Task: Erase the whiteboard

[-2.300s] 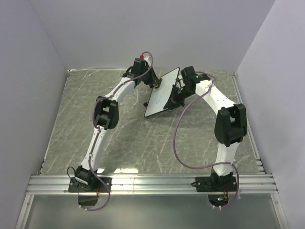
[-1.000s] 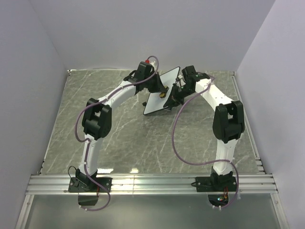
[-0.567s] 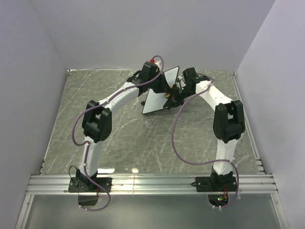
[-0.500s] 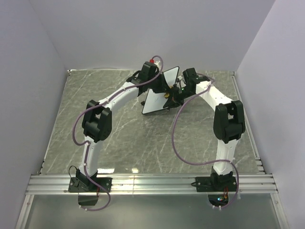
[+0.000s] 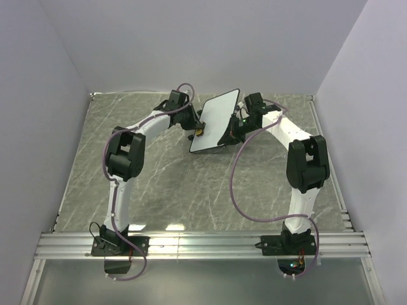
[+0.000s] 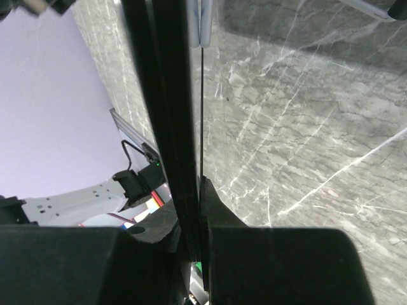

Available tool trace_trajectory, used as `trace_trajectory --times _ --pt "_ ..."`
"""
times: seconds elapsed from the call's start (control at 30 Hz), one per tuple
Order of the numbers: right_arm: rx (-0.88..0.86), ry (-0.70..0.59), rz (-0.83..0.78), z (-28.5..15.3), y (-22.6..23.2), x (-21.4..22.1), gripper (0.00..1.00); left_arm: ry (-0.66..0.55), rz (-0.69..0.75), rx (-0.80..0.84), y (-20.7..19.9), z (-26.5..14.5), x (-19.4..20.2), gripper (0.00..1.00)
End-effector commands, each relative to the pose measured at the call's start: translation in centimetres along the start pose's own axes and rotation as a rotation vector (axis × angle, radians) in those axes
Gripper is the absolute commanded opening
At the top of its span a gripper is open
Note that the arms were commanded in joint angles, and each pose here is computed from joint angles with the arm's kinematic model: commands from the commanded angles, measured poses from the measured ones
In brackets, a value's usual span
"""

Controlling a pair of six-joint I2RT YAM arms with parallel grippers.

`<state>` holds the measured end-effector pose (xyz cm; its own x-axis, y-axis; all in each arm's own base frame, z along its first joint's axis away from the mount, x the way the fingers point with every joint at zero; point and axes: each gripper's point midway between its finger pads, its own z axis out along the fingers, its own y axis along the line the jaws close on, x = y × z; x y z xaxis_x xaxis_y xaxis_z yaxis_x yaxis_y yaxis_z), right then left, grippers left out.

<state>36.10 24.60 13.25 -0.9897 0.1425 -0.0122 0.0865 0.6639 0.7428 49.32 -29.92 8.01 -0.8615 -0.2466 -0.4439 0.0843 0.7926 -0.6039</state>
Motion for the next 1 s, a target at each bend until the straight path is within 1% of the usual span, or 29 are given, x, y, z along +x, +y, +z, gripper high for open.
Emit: trace_trajectory --times 0.0,0.17,0.3,0.37,0.43,0.53,0.57,0.63,0.77,0.87,0.97 --pt "0.059 -0.011 -0.076 2.4 -1.3 0.3 0.00 0.167 0.010 -0.070 2.5 3.2 5.8 0.00" --pt "0.056 -0.013 -0.071 2.4 -1.2 0.2 0.00 0.160 0.017 -0.048 1.4 3.7 4.7 0.00" --pt "0.055 -0.018 -0.072 2.4 -1.0 0.0 0.00 0.151 0.073 0.023 -1.8 2.3 3.8 0.00" --pt "0.054 -0.022 -0.075 2.5 -0.9 -0.2 0.00 0.171 0.107 0.073 -4.2 1.3 4.5 0.00" --pt "0.057 -0.022 -0.069 2.6 -1.0 -0.4 0.00 0.215 0.137 0.142 -7.0 0.4 6.1 0.00" --pt "0.055 -0.028 -0.068 2.7 -0.8 -0.7 0.00 0.243 0.169 0.200 -10.3 -1.2 8.4 0.00" --pt "0.053 -0.030 -0.070 2.7 -0.7 -0.9 0.00 0.233 0.169 0.223 -11.5 -2.0 8.5 0.00" --pt "0.051 -0.033 -0.070 2.8 -0.6 -1.0 0.00 0.266 0.166 0.246 -12.3 -2.4 10.2 0.00" --pt "0.050 -0.038 -0.070 2.9 -0.7 -1.3 0.00 0.314 0.151 0.240 -12.7 -3.0 11.8 0.00" --pt "0.049 -0.042 -0.076 2.8 -0.6 -1.3 0.00 0.321 0.143 0.241 -12.9 -3.6 12.5 0.00" --pt "0.049 -0.045 -0.077 2.8 -0.8 -1.4 0.00 0.312 0.156 0.236 -13.0 -3.8 12.2 0.00"
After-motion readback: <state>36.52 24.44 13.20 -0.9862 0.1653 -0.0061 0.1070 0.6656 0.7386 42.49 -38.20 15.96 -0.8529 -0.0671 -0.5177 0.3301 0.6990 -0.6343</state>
